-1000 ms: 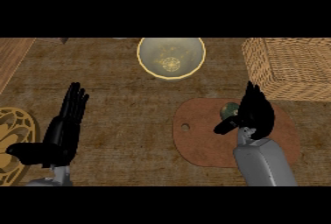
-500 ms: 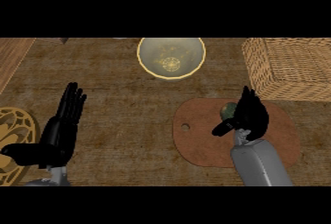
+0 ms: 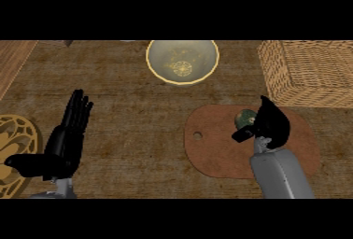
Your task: Pick the squash from the cutting board and place it in the basket
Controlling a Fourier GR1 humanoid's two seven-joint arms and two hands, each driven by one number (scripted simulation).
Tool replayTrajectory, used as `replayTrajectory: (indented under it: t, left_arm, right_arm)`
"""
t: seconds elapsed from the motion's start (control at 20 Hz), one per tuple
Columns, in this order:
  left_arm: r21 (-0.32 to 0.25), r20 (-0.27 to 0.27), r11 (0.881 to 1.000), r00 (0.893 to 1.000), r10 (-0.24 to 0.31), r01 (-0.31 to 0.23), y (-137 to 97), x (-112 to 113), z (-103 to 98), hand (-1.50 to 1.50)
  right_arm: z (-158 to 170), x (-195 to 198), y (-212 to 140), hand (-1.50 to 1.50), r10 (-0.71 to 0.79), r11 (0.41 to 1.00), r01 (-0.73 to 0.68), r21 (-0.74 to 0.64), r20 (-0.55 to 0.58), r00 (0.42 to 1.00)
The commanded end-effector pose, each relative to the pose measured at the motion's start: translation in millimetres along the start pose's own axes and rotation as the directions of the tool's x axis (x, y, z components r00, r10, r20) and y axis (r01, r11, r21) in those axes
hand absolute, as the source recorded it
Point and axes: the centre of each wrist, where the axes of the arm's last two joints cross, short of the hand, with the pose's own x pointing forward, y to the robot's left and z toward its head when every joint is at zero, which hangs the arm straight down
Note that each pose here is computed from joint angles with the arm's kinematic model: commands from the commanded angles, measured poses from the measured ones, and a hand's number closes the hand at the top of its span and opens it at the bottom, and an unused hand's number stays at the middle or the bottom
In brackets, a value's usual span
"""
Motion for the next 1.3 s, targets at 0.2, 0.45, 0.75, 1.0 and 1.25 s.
replayTrajectory:
  t: [0.2,0.45,0.75,1.0,1.25]
  left_arm:
    - [0.004,0.007,1.000,1.000,-0.009,0.009,-6.4,-5.1,-16.1,0.00]
    - [0.007,0.007,1.000,1.000,-0.005,0.005,-5.0,-8.6,5.1,0.00]
    - [-0.017,-0.003,1.000,1.000,0.007,-0.008,-12.1,10.5,-9.5,0.00]
    - [-0.045,0.012,0.999,1.000,0.001,0.000,-17.4,-6.4,4.1,0.00]
    - [-0.022,0.007,1.000,1.000,0.008,-0.008,-24.6,-6.9,-4.8,0.00]
  right_arm:
    - [-22.8,3.8,-0.5,1.50,0.124,0.990,-0.127,0.061,0.058,0.991]
    - [8.7,8.7,6.8,1.50,0.172,0.985,-0.174,0.021,0.066,0.983]
    - [-12.8,-27.6,57.7,1.50,0.297,0.927,-0.368,0.078,0.448,0.843]
    - [-41.9,-40.0,49.9,1.50,0.310,0.893,-0.447,0.044,0.662,0.682]
    - [-52.3,-40.2,65.7,1.50,0.287,0.936,-0.346,-0.070,0.721,0.631]
